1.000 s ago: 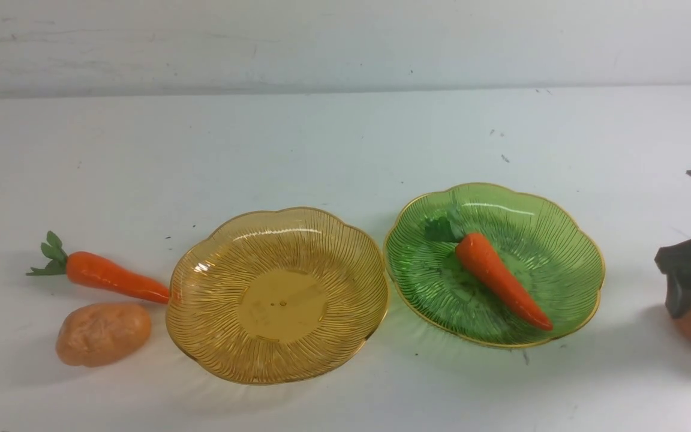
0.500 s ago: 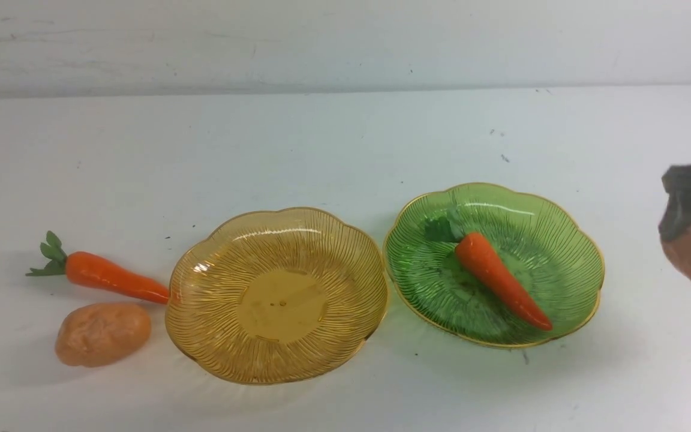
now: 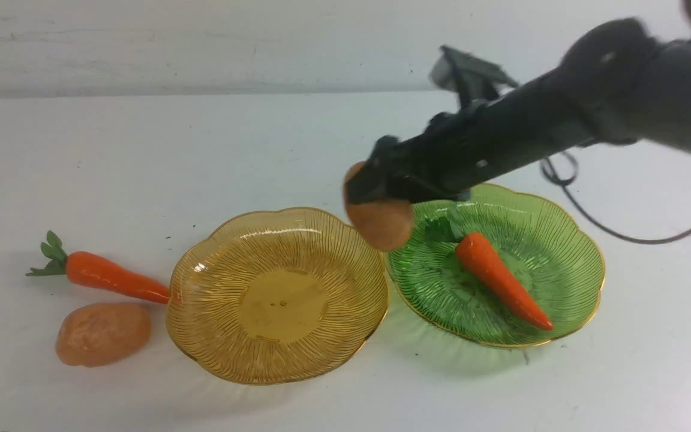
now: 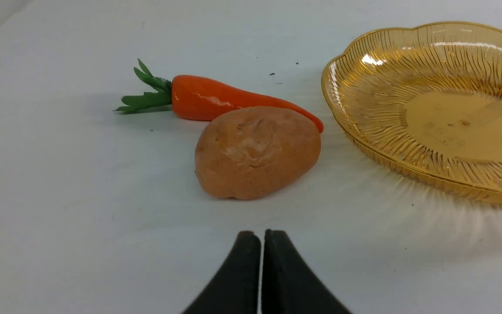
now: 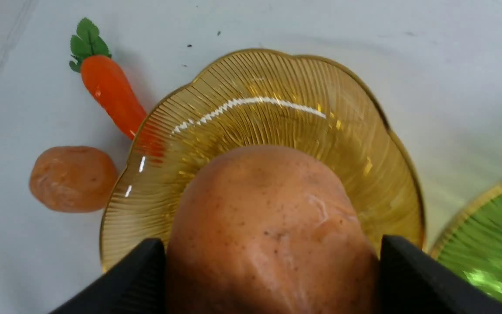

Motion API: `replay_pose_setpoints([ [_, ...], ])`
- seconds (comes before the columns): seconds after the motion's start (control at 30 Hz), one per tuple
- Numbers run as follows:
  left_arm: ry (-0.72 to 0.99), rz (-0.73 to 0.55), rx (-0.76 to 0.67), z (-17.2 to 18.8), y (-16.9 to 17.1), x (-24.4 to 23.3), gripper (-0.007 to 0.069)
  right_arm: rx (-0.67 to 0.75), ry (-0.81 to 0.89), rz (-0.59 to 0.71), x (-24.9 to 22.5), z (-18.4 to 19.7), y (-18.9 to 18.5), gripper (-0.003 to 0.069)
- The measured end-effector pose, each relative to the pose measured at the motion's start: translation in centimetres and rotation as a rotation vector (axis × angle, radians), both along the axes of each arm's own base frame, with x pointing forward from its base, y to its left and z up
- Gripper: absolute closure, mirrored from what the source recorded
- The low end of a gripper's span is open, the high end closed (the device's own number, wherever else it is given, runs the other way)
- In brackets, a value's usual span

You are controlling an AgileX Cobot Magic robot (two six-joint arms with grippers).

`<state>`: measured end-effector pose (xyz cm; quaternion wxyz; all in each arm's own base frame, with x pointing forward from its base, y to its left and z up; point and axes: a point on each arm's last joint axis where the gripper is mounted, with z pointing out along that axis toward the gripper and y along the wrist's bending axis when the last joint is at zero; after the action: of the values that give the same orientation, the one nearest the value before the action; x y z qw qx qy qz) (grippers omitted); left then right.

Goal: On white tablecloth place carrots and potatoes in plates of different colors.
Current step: 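Pick up the potato from the right side of the table and place it in a plate with the right gripper, then put the potatoes from the left side into the left plate with the left gripper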

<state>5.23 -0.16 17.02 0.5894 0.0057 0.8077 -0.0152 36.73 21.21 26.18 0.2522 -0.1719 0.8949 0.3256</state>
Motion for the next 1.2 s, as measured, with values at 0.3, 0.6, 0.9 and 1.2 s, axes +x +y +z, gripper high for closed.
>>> replay_pose_setpoints([
  [0.3,0.000,0.000,0.000,0.0,0.0,0.0,0.0628,-0.067,-0.147,0.101,-0.6,-4.6,6.9,0.0092],
  [0.6,0.000,-0.001,-0.008,0.0,0.0,0.0,0.0628,-0.009,-0.086,0.206,1.1,0.7,4.9,-0.0029],
  [0.9,0.017,0.017,-0.346,0.1,-0.8,0.0,0.0628,-0.153,-0.065,0.098,2.6,9.4,-0.4,0.0420],
  [1.2,0.028,0.010,-0.894,1.0,-2.1,-0.1,0.0628,-0.477,-0.257,-0.145,-9.3,17.0,-10.5,0.0674],
])
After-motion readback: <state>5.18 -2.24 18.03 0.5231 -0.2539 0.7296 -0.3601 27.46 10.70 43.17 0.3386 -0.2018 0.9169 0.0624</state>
